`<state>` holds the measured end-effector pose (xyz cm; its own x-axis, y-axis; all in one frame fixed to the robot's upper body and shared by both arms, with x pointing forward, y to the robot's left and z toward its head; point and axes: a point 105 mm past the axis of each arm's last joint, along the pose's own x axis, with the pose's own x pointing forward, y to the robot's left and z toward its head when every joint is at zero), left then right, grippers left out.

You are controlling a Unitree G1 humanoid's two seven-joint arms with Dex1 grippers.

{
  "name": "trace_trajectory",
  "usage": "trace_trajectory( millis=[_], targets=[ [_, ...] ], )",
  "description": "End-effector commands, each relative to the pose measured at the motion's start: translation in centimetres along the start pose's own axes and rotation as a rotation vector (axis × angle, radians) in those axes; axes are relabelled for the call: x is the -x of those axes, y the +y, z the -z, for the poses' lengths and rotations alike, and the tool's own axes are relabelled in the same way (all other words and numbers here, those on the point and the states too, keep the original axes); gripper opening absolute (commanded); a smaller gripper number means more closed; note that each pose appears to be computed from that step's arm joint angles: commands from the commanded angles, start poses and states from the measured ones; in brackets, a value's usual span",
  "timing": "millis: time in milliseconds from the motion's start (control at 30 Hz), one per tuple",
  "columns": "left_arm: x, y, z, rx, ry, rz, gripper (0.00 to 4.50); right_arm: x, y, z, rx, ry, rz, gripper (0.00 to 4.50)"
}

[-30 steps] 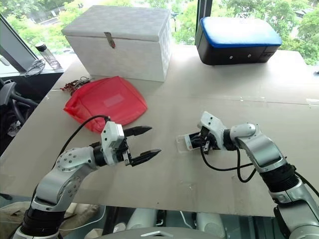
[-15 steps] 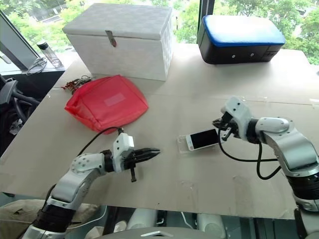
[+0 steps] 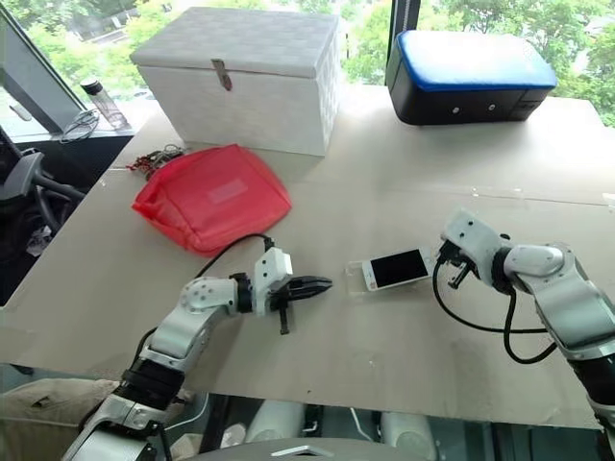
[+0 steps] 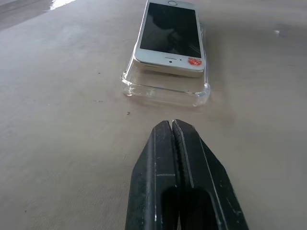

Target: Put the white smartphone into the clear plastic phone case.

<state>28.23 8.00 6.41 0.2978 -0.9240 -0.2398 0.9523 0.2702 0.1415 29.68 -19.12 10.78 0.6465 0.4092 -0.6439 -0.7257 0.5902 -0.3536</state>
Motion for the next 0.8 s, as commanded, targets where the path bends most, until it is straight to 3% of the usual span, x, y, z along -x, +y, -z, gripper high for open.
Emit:
trace_trajectory(
  millis=[33, 800],
  targets=[
    [-1.1, -0.7, 1.5, 0.043, 0.049, 0.024, 0.04, 0.4, 0.8, -1.0, 0.065, -0.034, -0.029, 0.00],
    [-3.2, 0.0, -1.3, 0.004, 0.028, 0.071, 0.04, -1.7, 7.6, -3.7, 0.064, -0.156, -0.297, 0.00]
  ],
)
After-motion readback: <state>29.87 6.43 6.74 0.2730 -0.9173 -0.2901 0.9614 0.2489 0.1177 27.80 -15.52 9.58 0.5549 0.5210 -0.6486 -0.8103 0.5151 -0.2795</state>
